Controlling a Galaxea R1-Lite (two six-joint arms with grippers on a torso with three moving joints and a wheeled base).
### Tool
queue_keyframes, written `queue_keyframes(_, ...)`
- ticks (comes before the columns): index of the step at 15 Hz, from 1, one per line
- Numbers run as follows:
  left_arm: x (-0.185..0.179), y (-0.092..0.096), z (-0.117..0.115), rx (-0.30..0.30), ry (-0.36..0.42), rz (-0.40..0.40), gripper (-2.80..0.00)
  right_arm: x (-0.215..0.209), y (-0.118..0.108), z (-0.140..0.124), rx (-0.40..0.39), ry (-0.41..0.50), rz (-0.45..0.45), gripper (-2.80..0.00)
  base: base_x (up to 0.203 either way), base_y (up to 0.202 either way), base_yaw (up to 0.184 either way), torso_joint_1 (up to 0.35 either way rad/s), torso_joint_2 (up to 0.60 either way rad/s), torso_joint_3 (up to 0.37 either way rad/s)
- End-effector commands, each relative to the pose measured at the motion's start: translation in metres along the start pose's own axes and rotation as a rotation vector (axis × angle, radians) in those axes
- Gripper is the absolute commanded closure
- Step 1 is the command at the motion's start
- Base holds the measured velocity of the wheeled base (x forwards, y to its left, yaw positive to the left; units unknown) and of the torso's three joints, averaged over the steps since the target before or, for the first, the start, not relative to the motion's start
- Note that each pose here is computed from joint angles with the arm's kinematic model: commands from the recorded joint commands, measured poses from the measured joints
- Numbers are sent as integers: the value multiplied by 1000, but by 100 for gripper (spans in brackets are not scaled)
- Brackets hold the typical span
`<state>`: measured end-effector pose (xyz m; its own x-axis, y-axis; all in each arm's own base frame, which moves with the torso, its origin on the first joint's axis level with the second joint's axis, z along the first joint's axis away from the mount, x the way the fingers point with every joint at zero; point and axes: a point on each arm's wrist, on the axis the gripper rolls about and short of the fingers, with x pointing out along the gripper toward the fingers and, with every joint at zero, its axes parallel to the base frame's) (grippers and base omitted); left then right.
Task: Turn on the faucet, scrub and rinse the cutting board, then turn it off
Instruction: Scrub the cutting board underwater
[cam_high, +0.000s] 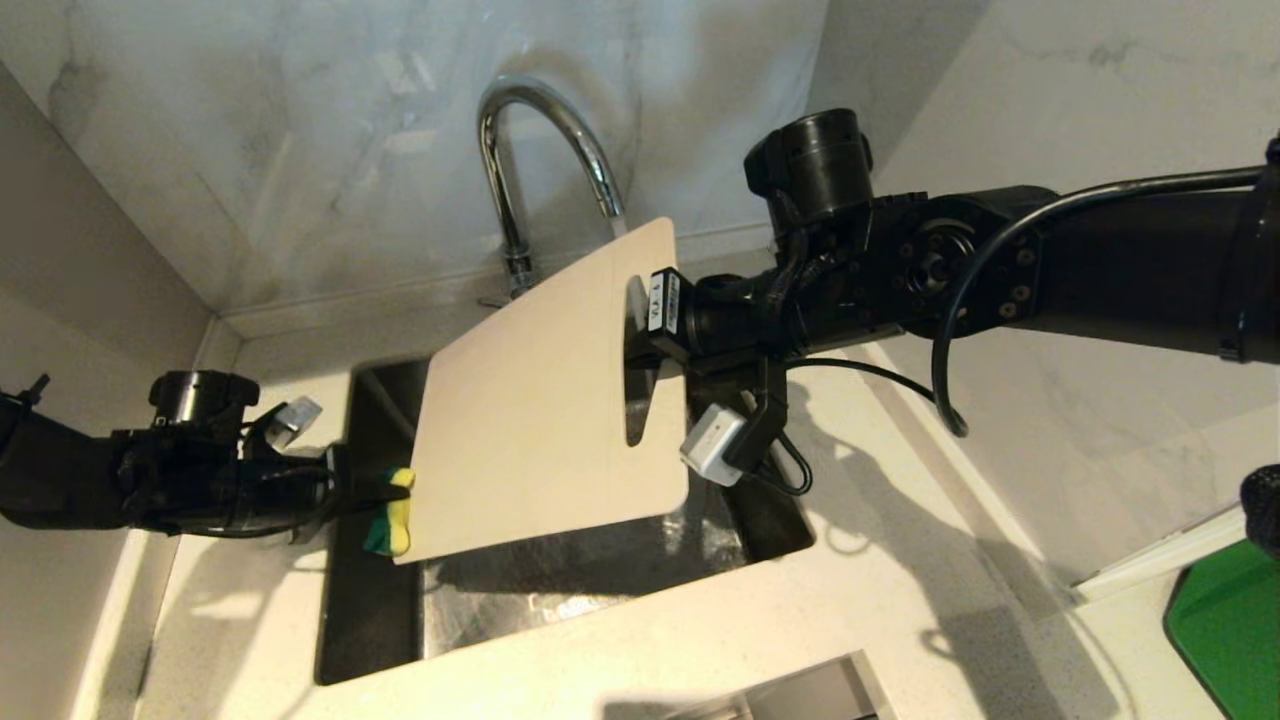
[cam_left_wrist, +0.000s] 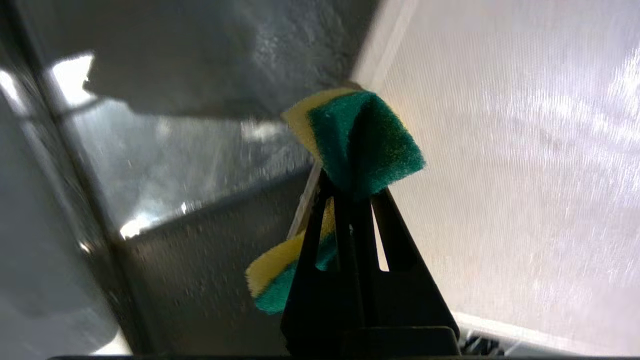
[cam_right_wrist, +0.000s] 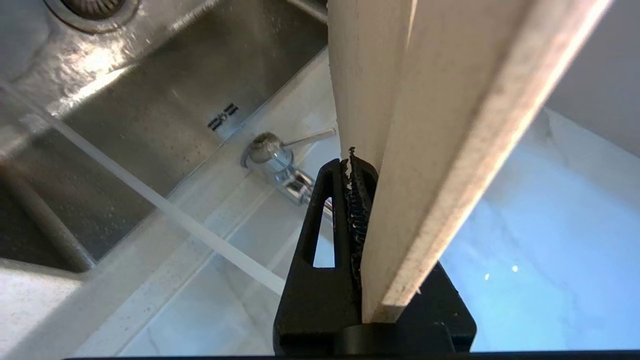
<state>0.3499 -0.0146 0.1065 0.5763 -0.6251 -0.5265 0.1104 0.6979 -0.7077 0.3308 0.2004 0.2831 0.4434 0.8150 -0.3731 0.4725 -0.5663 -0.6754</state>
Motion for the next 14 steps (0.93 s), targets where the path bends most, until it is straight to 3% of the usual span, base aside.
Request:
queue_keyframes(1, -3, -4, -16, 8, 17, -11, 0, -1, -1, 1, -13, -4, -2, 0, 0, 0, 0, 0, 0, 0)
queue_keyframes(3, -7, -7, -21, 19, 11, -20, 0, -3, -1, 2, -11, -7, 0, 0, 0, 0, 0, 0, 0, 0)
queue_keyframes(5, -13, -17, -13, 41, -24, -39, 0, -2, 4, 8, 1, -27, 12, 0, 0, 0, 0, 0, 0, 0)
queue_keyframes(9, -42, -56, 19, 85, -161, -111, 0, -5, 4, 13, -8, -11, 2, 0, 0, 0, 0, 0, 0, 0)
queue_keyframes(14, -87, -91, 29, 152, -271, -144, 0, -15, 4, 22, -1, -21, 16, 0, 0, 0, 0, 0, 0, 0)
